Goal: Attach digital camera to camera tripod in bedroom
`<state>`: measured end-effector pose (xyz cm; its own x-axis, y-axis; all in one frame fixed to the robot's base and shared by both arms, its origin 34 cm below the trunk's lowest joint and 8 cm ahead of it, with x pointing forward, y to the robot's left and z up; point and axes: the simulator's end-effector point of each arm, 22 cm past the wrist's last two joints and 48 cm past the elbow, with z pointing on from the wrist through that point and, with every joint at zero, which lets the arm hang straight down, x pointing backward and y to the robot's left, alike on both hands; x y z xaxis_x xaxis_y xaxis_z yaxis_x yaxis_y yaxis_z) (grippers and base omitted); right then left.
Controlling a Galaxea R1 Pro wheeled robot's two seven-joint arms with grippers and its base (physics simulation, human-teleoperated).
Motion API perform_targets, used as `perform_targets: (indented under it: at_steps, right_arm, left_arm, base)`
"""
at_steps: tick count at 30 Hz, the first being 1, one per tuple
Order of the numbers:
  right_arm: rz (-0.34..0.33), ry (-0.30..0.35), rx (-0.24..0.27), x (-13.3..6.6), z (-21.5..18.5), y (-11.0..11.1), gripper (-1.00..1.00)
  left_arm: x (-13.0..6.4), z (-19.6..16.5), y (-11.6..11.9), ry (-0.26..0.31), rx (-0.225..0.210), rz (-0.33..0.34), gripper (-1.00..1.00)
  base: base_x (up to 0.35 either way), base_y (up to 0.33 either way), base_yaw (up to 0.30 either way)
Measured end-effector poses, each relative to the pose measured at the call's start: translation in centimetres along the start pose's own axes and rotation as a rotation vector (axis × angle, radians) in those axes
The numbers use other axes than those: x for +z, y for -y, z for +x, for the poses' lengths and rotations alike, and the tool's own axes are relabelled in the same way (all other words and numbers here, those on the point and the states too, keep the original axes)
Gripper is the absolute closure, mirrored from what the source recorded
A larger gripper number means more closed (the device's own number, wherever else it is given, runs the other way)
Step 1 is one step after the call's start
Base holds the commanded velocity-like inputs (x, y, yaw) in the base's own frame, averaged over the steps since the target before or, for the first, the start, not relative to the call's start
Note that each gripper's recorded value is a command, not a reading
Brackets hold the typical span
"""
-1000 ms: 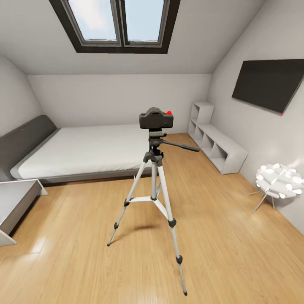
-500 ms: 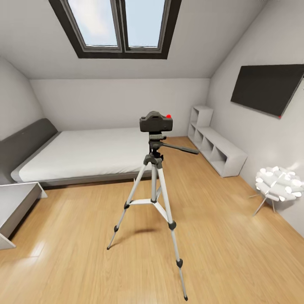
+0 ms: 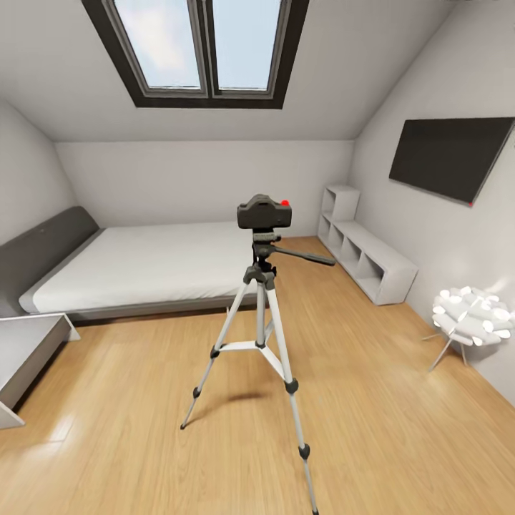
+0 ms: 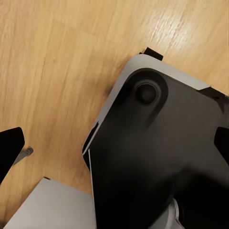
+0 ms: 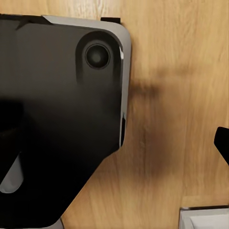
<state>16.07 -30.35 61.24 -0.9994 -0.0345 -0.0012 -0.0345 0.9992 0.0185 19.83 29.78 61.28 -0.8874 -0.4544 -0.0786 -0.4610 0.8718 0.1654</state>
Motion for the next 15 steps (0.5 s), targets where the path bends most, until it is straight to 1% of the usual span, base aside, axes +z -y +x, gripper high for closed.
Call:
perform_targets:
  at_steps: [15]
  right_arm:
    - [0.003,0.029,-0.001,-0.14,-1.05,0.12,-1.00]
  left_arm:
    - [-0.23,-0.89,0.40,0.023,-0.001,0.011,-1.00]
  base:
    - [0.000,0.000,0.000]
